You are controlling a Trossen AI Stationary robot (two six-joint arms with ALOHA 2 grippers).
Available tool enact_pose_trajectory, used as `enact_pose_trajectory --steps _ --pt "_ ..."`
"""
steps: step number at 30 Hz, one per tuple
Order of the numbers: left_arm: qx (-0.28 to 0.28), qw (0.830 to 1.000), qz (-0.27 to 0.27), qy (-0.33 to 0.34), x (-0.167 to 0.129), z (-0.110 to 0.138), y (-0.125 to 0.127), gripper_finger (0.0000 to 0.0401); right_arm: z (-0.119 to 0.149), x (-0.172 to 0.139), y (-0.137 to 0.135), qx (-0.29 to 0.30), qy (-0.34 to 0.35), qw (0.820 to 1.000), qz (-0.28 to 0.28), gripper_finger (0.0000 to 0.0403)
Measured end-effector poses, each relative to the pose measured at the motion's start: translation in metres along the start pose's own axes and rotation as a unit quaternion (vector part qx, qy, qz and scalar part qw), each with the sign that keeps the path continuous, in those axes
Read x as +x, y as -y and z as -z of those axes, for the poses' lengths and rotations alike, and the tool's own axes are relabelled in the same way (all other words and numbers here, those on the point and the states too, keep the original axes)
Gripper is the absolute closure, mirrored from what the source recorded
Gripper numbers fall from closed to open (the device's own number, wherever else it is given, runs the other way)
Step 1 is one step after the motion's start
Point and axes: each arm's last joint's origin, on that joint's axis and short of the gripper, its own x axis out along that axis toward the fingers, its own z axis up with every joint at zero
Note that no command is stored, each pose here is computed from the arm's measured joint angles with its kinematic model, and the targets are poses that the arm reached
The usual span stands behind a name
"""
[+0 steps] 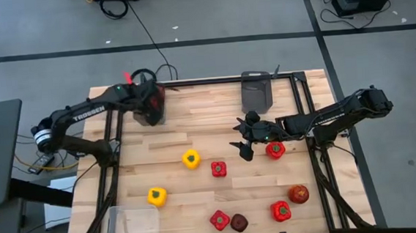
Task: Sort produce into baskets
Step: Put the red apple into the left black bin
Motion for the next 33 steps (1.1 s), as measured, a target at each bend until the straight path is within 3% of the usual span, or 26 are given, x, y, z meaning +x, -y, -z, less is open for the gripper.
enact_pose_trajectory --steps 5,10,20,24,28,33 --pt "-0.009 0.999 0.034 -0.007 0.02 0.0 -0.014 0.0104 0.0 0.0 0.0 -0.001 -0.001 1.0 0.0 0.008" --pt "-0.026 0.999 0.033 0.001 0.035 0.002 -0.02 0.008 0.0 0.0 0.001 0.001 0.0 1.0 0.005 0.008" --pt "-0.031 0.999 0.031 0.001 0.036 0.002 -0.022 0.0009 -0.006 -0.009 0.002 0.014 -0.01 1.0 0.009 0.008" --pt "-0.039 0.999 0.015 -0.002 0.033 0.001 -0.024 0.0007 -0.013 -0.019 0.003 0.02 -0.033 0.999 0.015 0.008" --pt "-0.043 0.999 0.014 0.028 0.016 -0.006 -0.023 0.0008 -0.013 -0.031 0.004 0.023 -0.102 0.993 0.052 0.008" --pt "-0.024 0.993 0.048 0.107 -0.014 -0.013 -0.005 0.0008 0.003 -0.052 0.01 0.05 -0.235 0.963 0.125 0.008"
